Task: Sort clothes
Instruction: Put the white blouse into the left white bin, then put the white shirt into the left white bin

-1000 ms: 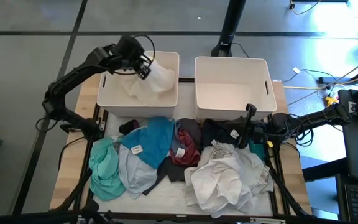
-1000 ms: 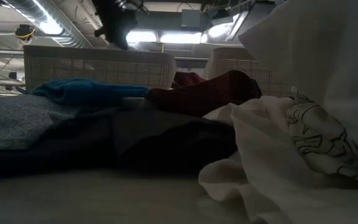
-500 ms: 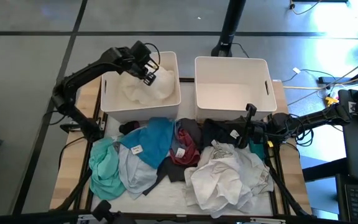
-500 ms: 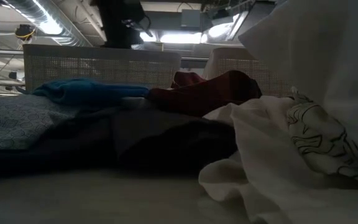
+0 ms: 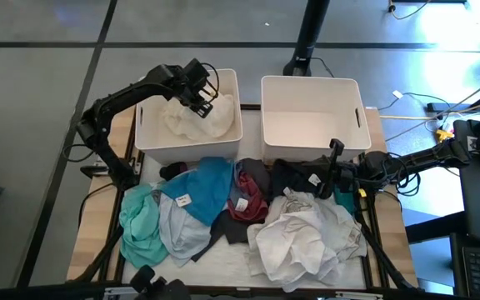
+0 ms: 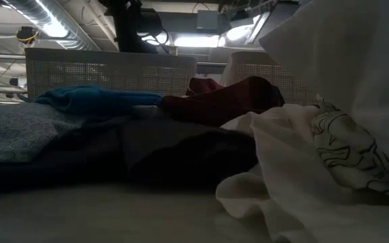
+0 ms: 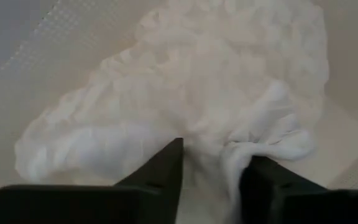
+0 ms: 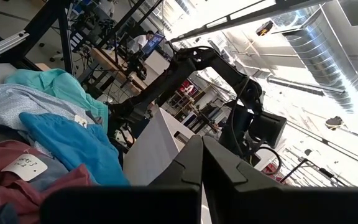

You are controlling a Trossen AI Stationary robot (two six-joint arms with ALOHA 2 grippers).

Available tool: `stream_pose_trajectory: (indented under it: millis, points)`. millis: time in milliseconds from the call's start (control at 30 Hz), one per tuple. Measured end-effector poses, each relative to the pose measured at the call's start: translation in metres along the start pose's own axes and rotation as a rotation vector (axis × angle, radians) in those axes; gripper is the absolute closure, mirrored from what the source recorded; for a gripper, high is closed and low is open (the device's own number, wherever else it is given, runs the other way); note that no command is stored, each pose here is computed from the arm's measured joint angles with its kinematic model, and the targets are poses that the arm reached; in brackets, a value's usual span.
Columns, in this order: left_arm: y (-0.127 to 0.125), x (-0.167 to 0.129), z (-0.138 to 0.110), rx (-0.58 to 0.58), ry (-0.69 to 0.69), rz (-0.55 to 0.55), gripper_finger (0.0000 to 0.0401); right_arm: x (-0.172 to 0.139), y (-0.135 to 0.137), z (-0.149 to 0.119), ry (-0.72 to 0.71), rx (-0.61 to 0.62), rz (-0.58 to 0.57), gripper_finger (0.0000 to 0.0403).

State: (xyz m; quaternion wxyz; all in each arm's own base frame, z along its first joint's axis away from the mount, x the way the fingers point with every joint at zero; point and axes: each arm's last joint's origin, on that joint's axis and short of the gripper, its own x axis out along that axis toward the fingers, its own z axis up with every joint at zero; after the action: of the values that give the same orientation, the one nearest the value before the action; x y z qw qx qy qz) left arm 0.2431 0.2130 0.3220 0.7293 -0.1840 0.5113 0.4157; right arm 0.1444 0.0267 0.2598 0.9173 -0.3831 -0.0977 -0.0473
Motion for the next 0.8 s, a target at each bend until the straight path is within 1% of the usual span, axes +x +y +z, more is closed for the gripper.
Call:
stream_pose_trajectory:
  millis: [133, 233, 400, 500, 633, 800]
  points:
    - [0.000, -0.001, 0.000, 0.005, 0.007, 0.001, 0.0232, 0.000, 0.000, 0.000, 0.000, 0.000, 0.000, 0.0395]
    - [0.002, -0.009, 0.002, 0.005, -0.001, 0.000, 0.0211, 0.000, 0.000, 0.000, 0.000, 0.000, 0.000, 0.0395]
    - [0.007, -0.038, 0.004, -0.009, -0.050, -0.009, 0.0202, 0.000, 0.000, 0.000, 0.000, 0.000, 0.001, 0.0395]
    - [0.006, -0.060, 0.003, -0.011, -0.128, -0.031, 0.0204, 0.000, 0.000, 0.000, 0.000, 0.000, 0.001, 0.0395]
    - [-0.007, -0.088, -0.003, 0.028, -0.248, -0.094, 0.0204, 0.000, 0.000, 0.000, 0.000, 0.000, 0.001, 0.0395]
    - [-0.041, -0.116, -0.015, 0.124, -0.359, -0.233, 0.0204, 0.000, 0.000, 0.000, 0.000, 0.000, 0.000, 0.0395]
